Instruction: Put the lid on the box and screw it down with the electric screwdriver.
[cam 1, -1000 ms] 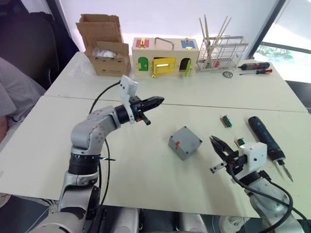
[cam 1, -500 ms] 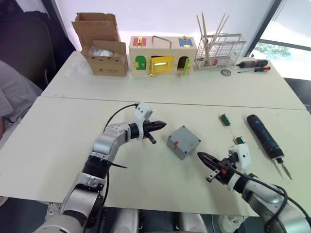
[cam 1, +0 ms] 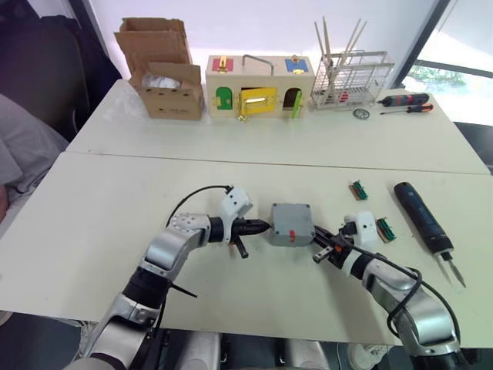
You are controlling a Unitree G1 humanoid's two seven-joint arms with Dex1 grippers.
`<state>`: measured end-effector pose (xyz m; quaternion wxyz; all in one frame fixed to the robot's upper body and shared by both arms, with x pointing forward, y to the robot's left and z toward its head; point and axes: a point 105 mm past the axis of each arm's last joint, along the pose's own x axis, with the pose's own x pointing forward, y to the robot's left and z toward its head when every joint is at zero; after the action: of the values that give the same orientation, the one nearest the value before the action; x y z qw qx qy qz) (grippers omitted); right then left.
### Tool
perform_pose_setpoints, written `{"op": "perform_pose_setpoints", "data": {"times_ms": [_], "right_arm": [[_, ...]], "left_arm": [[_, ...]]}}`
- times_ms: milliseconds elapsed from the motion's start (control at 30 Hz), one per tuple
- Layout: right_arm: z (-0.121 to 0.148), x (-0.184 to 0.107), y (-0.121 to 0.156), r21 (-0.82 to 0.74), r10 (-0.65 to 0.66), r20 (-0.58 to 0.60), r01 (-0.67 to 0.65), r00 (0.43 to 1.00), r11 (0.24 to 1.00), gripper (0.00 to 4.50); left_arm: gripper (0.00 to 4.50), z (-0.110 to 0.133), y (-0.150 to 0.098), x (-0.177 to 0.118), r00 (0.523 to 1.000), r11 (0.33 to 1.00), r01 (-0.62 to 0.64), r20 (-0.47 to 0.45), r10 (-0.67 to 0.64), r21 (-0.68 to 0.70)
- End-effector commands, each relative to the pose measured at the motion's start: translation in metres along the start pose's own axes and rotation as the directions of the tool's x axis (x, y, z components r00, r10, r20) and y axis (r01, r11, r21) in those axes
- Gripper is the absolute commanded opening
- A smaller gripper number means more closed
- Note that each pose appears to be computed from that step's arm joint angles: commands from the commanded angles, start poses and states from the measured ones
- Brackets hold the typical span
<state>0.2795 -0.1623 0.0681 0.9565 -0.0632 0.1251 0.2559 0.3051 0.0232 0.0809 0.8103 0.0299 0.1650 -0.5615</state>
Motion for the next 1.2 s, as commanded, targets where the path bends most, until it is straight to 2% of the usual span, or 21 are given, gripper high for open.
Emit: {"op": "perform_pose_setpoints", "data": {"times_ms": [33,333,467,567,700,767,833,933,1033,1133,1200], "right_arm": [[0.012,0.006,0.008,-0.022,0.055,0.056,-0.054,0.997,0.998,0.02],[0.008,0.007,0.016,-0.023,0.087,0.05,-0.086,0.995,0.996,0.02],[0.009,-0.004,0.005,0.0,0.064,0.057,-0.064,0.996,0.998,0.02],[0.01,-0.024,-0.01,0.031,0.054,0.066,-0.057,0.996,0.998,0.02],[0.019,-0.054,-0.031,0.073,0.007,0.077,-0.013,0.997,0.997,0.02],[0.016,-0.066,-0.042,0.033,-0.045,-0.005,0.045,0.999,0.998,0.02],[0.016,-0.078,-0.042,0.017,-0.067,-0.04,0.067,0.997,0.998,0.02],[0.027,-0.099,-0.051,0.002,-0.147,-0.003,0.147,0.989,0.989,0.02],[0.019,-0.117,-0.065,-0.018,-0.269,-0.008,0.269,0.963,0.963,0.87],[0.01,-0.134,-0.077,-0.018,-0.357,-0.023,0.356,0.934,0.934,2.4],[0.008,-0.135,-0.081,-0.003,-0.373,-0.02,0.373,0.927,0.928,3.42]], "left_arm": [[0.0,0.015,-0.011,0.004,0.998,0.999,0.033,0.047,-0.034,0.026],[0.0,0.011,0.004,-0.01,0.998,0.998,-0.049,0.03,0.048,0.032],[0.0,0.017,0.017,-0.046,0.987,0.988,-0.154,0.042,0.153,0.021],[0.0,0.025,0.015,-0.066,0.977,0.979,-0.202,0.075,0.199,0.038],[0.0,0.045,-0.006,-0.074,0.975,0.982,-0.18,0.143,0.17,0.054],[0.0,0.052,-0.022,-0.074,0.98,0.99,-0.121,0.17,0.107,0.072],[0.0,0.051,-0.04,-0.072,0.987,0.995,-0.04,0.161,0.025,0.088],[0.0,0.049,-0.067,-0.066,0.987,0.99,0.077,0.135,-0.092,0.117],[0.0,0.049,-0.081,-0.063,0.978,0.977,0.163,0.109,-0.179,0.14],[0.0,0.05,-0.093,-0.059,0.966,0.956,0.23,0.075,-0.247,0.182],[0.0,0.048,-0.096,-0.059,0.959,0.946,0.262,0.058,-0.277,0.192]]}}
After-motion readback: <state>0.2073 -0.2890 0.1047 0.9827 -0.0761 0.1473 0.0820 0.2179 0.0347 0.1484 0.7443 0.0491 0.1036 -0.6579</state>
